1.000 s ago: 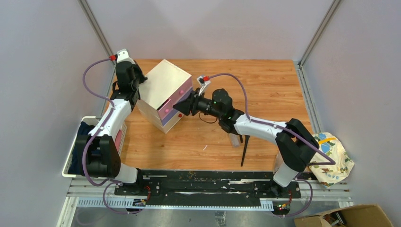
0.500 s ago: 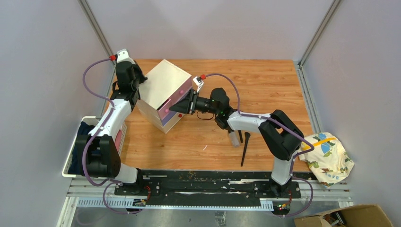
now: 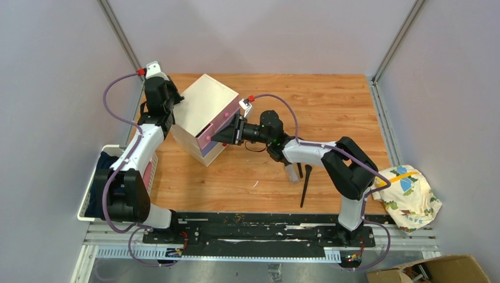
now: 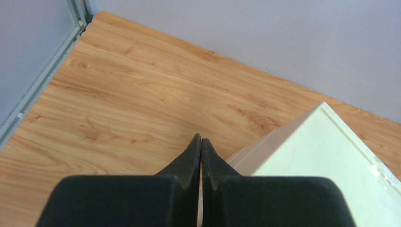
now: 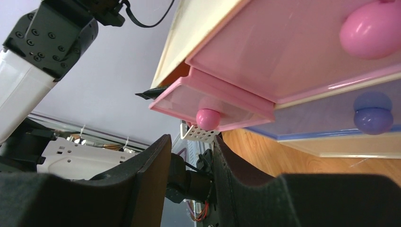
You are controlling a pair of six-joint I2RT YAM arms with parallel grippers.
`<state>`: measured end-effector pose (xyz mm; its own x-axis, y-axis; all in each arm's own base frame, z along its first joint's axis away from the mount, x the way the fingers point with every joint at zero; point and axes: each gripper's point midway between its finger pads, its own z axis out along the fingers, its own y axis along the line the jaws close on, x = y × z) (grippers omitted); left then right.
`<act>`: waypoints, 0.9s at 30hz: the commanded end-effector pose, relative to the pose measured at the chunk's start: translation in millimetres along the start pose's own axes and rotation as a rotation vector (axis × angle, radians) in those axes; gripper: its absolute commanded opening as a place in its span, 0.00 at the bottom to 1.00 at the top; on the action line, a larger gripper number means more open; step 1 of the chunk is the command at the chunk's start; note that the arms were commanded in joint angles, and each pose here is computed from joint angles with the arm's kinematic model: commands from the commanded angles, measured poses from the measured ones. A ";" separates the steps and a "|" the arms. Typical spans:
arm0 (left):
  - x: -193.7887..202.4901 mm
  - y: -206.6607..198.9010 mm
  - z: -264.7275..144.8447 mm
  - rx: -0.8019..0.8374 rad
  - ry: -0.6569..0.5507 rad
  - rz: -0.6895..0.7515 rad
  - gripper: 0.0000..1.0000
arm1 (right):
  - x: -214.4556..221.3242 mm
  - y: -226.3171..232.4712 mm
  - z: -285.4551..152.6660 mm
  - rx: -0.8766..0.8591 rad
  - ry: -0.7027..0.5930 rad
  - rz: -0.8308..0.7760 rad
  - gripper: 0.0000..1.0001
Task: Organize the makeup
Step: Close the drawer in the storage box.
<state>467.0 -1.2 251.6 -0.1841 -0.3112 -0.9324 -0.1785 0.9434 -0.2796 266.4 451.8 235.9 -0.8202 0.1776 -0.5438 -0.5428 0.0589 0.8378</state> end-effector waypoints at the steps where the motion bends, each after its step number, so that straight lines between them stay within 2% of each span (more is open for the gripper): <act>1: 56.6 3.0 -9.8 -0.004 0.177 0.013 0.00 | 9.4 -9.0 10.1 0.027 0.027 0.006 0.42; 21: 55.3 4.1 -9.7 -0.009 0.173 0.015 0.00 | 4.9 -3.2 37.2 0.041 0.061 -0.008 0.41; 24: 55.5 4.3 -9.7 -0.010 0.174 0.015 0.00 | 6.9 -7.4 38.0 0.052 0.066 0.004 0.38; 27: 55.5 4.8 -9.7 -0.011 0.173 0.017 0.00 | 8.7 -8.9 35.7 0.058 0.065 0.005 0.27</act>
<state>466.5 -1.5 252.2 -0.1826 -0.3103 -0.9329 -0.1774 0.9437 -0.2792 270.7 479.7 220.9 -0.8505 0.1069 -0.5149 -0.5030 0.1203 0.8558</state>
